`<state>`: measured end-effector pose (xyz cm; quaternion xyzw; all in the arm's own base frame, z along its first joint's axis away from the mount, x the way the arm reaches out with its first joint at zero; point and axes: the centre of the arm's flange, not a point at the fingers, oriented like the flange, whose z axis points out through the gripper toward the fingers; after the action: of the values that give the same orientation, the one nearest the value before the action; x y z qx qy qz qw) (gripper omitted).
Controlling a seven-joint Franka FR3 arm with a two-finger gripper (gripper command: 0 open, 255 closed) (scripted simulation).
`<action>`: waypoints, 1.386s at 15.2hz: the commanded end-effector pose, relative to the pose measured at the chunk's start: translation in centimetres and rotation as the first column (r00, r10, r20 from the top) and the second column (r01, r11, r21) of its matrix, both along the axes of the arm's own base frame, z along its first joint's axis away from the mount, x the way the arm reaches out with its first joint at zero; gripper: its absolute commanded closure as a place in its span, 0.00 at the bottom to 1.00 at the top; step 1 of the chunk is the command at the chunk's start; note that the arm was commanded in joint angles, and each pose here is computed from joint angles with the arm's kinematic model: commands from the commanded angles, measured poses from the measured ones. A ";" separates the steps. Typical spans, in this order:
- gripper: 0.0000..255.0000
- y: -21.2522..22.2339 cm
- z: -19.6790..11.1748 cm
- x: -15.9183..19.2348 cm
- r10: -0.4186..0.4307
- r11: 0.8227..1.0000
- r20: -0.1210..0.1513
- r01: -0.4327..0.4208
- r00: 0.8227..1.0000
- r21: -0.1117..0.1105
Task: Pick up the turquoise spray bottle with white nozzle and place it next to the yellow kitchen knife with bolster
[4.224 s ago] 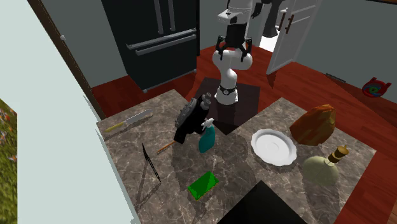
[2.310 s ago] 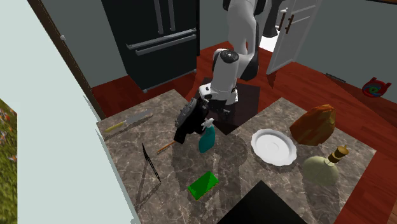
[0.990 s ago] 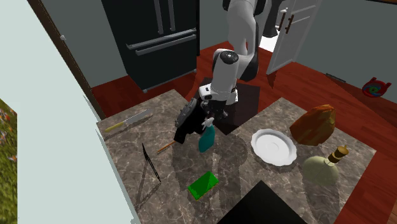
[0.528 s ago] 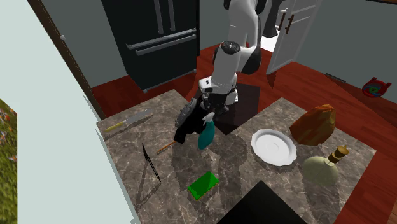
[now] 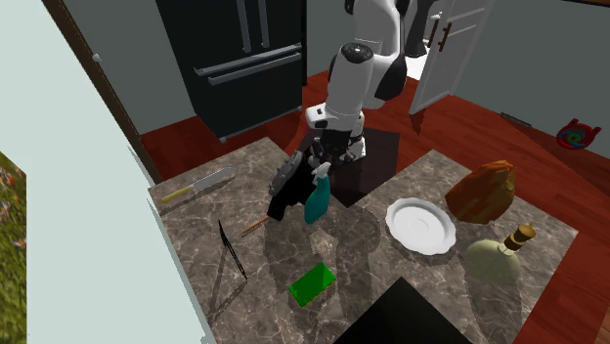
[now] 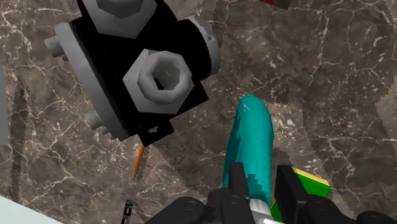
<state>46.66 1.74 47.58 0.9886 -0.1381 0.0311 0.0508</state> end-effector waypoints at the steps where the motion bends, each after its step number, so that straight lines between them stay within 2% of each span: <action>1: 1.00 0.0 1.1 -0.1 0.000 1.000 0.000 0.000 1.000 0.000; 21: 1.00 0.0 11.6 -0.1 0.000 1.000 0.000 0.000 1.000 0.000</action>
<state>46.56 1.76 58.64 0.9886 -0.1381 0.0310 0.0509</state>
